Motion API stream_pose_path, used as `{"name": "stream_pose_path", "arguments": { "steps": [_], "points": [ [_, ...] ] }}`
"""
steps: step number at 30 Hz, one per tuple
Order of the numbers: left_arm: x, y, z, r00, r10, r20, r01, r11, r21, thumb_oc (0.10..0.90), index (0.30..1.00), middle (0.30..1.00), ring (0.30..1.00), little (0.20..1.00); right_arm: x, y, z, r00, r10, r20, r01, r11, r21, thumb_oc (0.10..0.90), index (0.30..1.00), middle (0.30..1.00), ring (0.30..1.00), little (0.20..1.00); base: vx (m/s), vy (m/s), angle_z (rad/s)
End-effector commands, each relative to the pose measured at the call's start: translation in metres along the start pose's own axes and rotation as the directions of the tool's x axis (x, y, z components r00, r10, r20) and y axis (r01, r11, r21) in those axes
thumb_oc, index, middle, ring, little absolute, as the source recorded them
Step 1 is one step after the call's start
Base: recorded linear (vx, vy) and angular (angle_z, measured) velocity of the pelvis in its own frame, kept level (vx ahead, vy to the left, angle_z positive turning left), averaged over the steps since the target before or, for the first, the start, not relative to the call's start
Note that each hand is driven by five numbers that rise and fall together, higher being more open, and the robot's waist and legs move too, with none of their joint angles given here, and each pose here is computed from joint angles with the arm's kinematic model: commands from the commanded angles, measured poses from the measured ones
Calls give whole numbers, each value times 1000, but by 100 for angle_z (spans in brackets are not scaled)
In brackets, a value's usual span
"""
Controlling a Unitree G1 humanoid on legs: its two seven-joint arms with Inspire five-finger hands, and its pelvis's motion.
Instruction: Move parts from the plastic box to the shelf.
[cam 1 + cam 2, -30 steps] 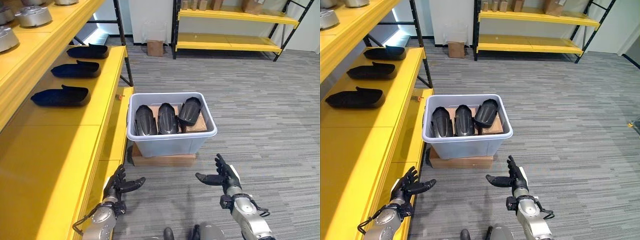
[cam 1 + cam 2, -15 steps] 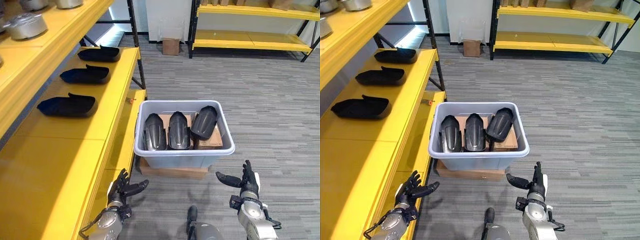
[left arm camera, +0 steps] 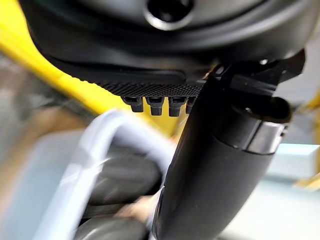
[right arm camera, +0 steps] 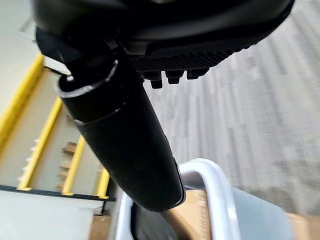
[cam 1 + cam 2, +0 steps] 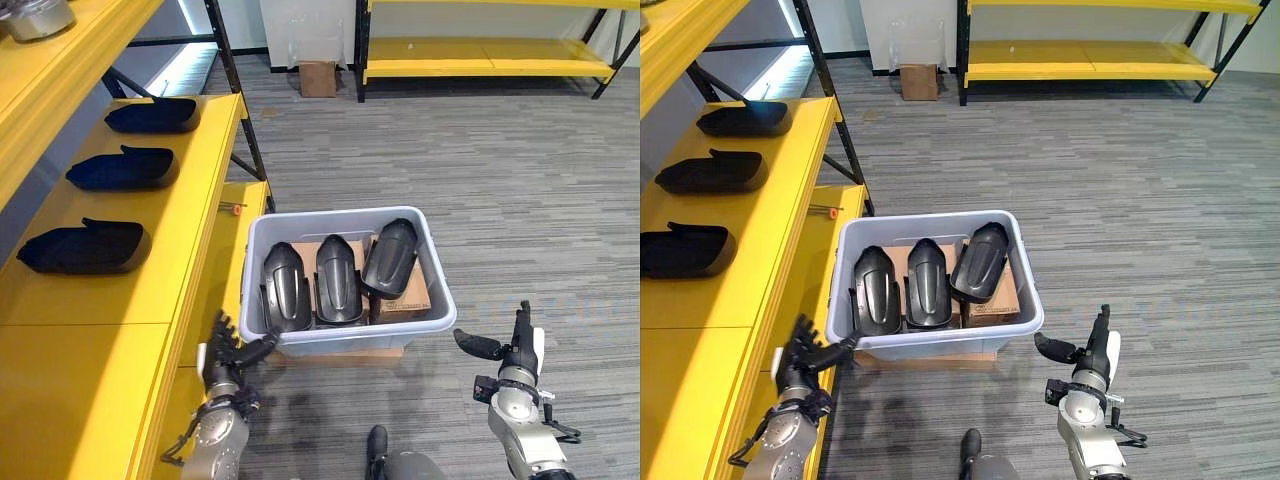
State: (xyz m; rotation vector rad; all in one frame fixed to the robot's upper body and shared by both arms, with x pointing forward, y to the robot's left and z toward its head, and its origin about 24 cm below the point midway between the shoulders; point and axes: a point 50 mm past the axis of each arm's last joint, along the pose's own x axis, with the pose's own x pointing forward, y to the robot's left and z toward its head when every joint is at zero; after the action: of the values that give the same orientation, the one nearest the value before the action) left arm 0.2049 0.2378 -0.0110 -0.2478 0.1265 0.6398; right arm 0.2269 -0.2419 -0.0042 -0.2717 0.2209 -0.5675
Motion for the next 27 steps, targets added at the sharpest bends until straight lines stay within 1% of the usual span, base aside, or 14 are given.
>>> {"name": "stream_pose_path", "arguments": {
  "steps": [1, 6, 7, 8, 10, 14, 18, 19, 20, 21, 25, 27],
  "points": [
    [7, 8, 62, 907, 153, 393, -121, 987, -105, 900, 1000, 1000, 1000, 1000, 1, -21, 65, 897, -111, 427, 106, 994, 35, 900, 1000, 1000, 1000, 1000, 116, -229, -2],
    [8, 12, 66, 887, 211, 410, -171, 976, -132, 900, 1000, 1000, 1000, 1000, -4, -20, 79, 832, -93, 547, 117, 993, -9, 900, 1000, 1000, 1000, 1000, 70, -116, 0],
    [8, 13, 66, 885, 217, 412, -178, 975, -131, 900, 1000, 1000, 1000, 1000, -4, -19, 83, 818, -86, 568, 119, 993, -20, 900, 1000, 1000, 1000, 1000, 97, 81, -2],
    [8, 16, 67, 881, 231, 414, -195, 972, -129, 900, 1000, 1000, 1000, 1000, -5, -19, 92, 782, -61, 620, 116, 992, -49, 900, 1000, 1000, 1000, 1000, 94, 126, -3],
    [8, 18, 68, 880, 233, 414, -197, 972, -128, 900, 1000, 1000, 1000, 1000, -6, -20, 94, 771, -40, 635, 107, 992, -67, 900, 1000, 1000, 1000, 1000, 89, 159, 6],
    [9, 26, 63, 888, 229, 398, -198, 973, -118, 900, 1000, 1000, 1000, 1000, -8, -18, 91, 769, 8, 640, 60, 995, -84, 900, 1000, 1000, 1000, 1000, 79, 167, -17],
    [9, 25, 60, 900, 200, 386, -180, 980, -89, 900, 1000, 1000, 1000, 1000, -9, -18, 86, 792, 22, 610, 36, 996, -82, 900, 1000, 1000, 1000, 1000, 42, 128, -39],
    [10, 23, 57, 917, 149, 370, -142, 989, -48, 900, 1000, 1000, 1000, 1000, -11, -18, 84, 795, 34, 605, 26, 995, -91, 900, 1000, 1000, 1000, 1000, 42, 119, 17],
    [10, 21, 58, 917, 128, 377, -127, 991, -28, 900, 1000, 1000, 1000, 1000, -11, -18, 83, 799, 45, 599, 20, 995, -102, 900, 1000, 1000, 1000, 1000, 48, 158, 27],
    [10, 19, 59, 918, 102, 384, -106, 994, -10, 900, 1000, 1000, 1000, 1000, -10, -16, 82, 809, 95, 580, -19, 990, -137, 900, 1000, 1000, 1000, 1000, 26, 124, 28],
    [9, 21, 62, 922, 74, 381, -82, 997, 7, 900, 1000, 1000, 1000, 1000, -9, -8, 82, 807, 170, 566, -63, 977, -204, 900, 1000, 1000, 1000, 1000, 45, 83, 22],
    [10, 21, 63, 924, 60, 377, -73, 997, 20, 900, 1000, 1000, 1000, 1000, -7, -4, 86, 806, 181, 563, -74, 975, -208, 900, 1000, 1000, 1000, 1000, 60, 29, 16]
  ]
}}
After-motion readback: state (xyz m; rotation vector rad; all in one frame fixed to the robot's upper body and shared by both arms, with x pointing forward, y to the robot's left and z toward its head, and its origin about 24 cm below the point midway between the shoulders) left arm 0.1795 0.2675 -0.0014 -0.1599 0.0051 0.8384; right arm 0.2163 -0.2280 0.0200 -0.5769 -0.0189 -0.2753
